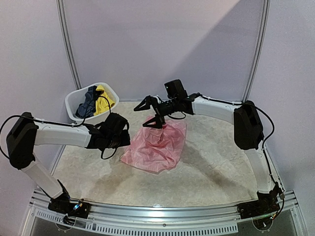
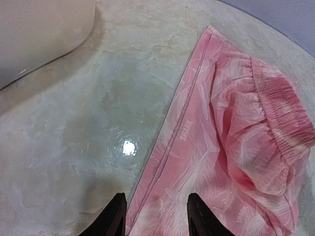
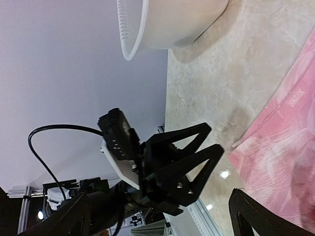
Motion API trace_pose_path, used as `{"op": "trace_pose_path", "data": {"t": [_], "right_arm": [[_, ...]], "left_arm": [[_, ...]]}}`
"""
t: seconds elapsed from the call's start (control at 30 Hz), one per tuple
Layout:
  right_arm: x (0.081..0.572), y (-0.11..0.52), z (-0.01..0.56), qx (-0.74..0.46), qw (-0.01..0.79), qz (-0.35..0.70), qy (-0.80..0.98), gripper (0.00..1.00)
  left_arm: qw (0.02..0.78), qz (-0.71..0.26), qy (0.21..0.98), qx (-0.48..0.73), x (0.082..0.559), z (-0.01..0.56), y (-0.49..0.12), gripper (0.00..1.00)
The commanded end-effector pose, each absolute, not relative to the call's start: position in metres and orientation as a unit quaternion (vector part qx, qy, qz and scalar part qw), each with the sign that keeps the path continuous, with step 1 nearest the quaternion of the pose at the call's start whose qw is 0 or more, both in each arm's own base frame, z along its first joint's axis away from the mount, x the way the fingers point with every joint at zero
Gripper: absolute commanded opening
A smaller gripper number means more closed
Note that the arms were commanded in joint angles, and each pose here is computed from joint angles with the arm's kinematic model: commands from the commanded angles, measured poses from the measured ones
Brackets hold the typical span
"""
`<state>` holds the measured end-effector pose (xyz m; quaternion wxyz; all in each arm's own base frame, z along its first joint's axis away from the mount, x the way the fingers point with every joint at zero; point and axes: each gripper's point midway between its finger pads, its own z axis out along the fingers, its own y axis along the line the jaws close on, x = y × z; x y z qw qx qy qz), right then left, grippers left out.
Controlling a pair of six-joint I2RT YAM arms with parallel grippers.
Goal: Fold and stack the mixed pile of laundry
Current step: Fold the rectangle-folded shorts at the center of the board, then smooth out the square-folded skirt at the center of the board.
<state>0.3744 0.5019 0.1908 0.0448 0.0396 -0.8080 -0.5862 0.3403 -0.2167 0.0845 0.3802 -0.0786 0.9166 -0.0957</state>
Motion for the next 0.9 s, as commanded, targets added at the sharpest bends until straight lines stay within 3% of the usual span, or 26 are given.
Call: {"op": "trace_pose_path", "data": {"t": [0.0,0.23,0.47,0.73,0.87], "right_arm": [[0.417,0.445,0.224,0.045,-0.03,-0.597,-0.801,0.99],[0.465,0.348,0.257,0.114,-0.227,-0.482,-0.839,0.99],[0.474,0.288,0.197,0.099,-0.231,-0.398,-0.882,0.99],[0.447,0.29,0.191,0.155,-0.219,-0.4,-0.877,0.99],[0.441,0.294,0.178,0.154,-0.205,-0.412,-0.874,0.9]], "left_arm": [[0.443,-0.121,0.888,0.015,0.355,0.13,-0.252,0.48],[0.45,-0.188,0.867,0.097,0.372,0.167,-0.33,0.76],[0.397,-0.156,0.898,0.11,0.379,0.145,-0.364,0.78],[0.361,-0.08,0.917,0.148,0.371,0.127,-0.369,0.79],[0.338,-0.068,0.922,0.175,0.369,0.115,-0.374,0.79]]}}
